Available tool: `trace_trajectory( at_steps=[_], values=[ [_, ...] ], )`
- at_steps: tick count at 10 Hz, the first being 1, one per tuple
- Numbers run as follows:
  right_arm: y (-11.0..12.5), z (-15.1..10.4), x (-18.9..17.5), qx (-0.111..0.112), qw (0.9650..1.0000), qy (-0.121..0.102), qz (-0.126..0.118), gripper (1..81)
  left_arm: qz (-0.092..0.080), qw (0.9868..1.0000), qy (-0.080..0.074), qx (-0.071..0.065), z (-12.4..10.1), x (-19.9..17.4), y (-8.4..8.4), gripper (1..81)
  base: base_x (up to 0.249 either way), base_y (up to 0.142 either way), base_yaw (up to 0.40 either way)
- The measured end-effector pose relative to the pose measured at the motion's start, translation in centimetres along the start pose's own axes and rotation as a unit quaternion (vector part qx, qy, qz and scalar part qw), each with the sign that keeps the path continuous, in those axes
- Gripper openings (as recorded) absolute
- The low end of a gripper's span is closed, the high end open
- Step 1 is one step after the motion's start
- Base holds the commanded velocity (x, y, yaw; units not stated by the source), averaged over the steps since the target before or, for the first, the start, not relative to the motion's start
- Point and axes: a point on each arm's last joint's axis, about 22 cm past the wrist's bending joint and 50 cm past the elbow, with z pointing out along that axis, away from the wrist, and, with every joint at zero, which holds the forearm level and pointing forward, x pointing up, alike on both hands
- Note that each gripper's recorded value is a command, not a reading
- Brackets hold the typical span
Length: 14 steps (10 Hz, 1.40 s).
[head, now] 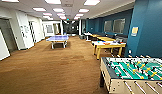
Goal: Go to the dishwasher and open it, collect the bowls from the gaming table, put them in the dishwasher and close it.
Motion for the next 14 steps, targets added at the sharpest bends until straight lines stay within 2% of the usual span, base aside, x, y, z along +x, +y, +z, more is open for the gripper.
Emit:
trace_trajectory(
  at_steps=[14],
  values=[
    [-0.24, 0.05, -0.02, 0.001, 1.0, 0.0, 0.0, 81.1, 0.0, 1.0, -0.001, -0.001, 0.01, -0.07, 0.1, 81.1, 0.166, 0.0, 0.0]
  ],
)
